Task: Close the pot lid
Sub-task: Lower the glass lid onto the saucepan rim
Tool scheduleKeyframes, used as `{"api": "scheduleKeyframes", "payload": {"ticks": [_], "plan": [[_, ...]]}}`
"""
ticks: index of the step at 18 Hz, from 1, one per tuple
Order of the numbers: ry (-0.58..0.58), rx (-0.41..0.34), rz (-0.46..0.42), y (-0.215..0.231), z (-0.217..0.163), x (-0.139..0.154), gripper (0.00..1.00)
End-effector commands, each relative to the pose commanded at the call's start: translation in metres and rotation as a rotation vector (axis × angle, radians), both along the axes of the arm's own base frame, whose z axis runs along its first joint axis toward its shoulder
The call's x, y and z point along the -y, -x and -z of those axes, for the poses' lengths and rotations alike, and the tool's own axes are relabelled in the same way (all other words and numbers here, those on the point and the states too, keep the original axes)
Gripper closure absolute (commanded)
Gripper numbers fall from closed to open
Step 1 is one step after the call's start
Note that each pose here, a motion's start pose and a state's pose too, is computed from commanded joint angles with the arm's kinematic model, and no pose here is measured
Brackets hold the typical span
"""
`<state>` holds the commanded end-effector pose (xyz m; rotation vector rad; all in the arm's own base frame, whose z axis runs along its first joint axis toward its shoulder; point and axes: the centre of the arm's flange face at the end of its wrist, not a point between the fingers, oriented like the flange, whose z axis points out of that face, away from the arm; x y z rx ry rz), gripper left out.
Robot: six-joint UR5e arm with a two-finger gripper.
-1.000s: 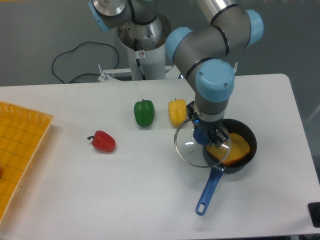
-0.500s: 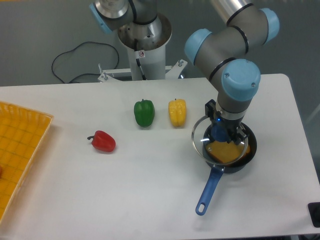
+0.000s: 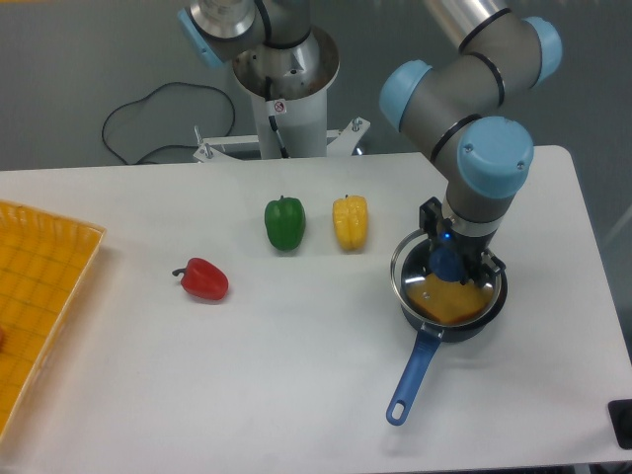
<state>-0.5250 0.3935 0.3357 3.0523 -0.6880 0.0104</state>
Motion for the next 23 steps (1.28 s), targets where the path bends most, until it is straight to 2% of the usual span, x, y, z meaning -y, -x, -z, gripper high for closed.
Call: {"api": "scheduleKeyframes", "payload": {"ticks": [3,5,12,23], "plan": [[-0.043,0.002,-0.008,0.005,-0.001,0.003,0.37],[-0.058,-0.009,0.02,0.006,-0.004,0.003,0.37],[-0.055,-0.012,0.075,0.008,0.001,0.012,0.37],[-0.061,-0.031,0.094,0.009,0.012,0.017,0.37]]}}
